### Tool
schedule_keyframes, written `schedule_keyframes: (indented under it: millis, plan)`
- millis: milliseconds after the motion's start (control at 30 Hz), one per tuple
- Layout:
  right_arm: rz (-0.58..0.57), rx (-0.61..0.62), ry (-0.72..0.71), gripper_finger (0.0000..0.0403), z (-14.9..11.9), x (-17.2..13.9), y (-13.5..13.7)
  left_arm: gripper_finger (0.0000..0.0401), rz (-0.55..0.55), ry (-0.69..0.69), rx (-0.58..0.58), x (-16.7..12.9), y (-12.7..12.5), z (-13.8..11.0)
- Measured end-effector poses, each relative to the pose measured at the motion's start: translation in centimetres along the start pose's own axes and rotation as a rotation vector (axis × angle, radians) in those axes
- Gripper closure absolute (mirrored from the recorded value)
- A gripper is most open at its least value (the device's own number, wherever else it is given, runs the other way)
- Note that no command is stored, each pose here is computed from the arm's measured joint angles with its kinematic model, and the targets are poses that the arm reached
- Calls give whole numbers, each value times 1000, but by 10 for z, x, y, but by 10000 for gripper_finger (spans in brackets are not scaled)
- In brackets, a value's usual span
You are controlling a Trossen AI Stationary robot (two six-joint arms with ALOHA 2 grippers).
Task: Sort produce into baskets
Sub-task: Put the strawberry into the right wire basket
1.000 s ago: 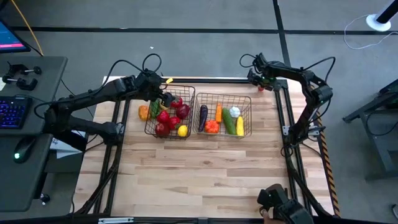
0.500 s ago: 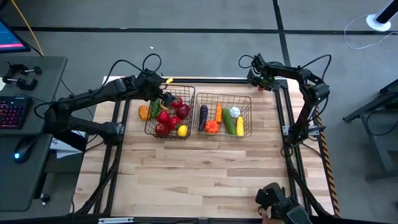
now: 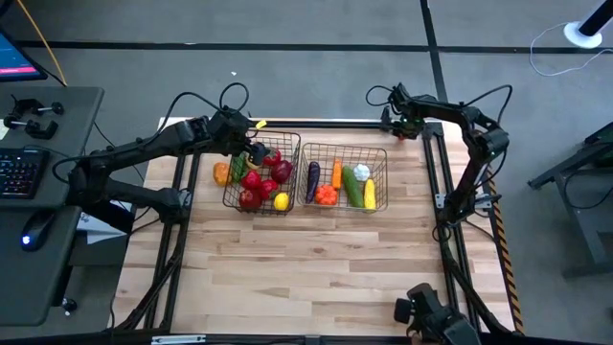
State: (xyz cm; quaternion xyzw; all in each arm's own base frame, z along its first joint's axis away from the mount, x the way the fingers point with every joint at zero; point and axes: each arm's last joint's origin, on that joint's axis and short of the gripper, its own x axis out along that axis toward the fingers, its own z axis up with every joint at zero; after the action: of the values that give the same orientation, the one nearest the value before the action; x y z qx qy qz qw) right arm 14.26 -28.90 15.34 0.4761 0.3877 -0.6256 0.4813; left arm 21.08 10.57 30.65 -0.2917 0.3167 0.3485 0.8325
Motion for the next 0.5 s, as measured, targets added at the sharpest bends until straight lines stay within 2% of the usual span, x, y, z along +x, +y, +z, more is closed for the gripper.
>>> schedule_keyframes:
  millis: [100, 267, 367, 500]
  plan:
    - [45, -40, -52, 341, 0, -21, 0, 4, 0, 0, 0, 0, 0, 0]
    - [186, -68, -193, 320, -10, -79, -2, 4, 0, 0, 2, 0, 0, 0]
    - [345, -182, -239, 313, -31, -118, 4, 4, 0, 0, 2, 0, 0, 0]
    - [598, -417, -215, 311, -80, -163, 19, 4, 1, 0, 2, 0, 0, 0]
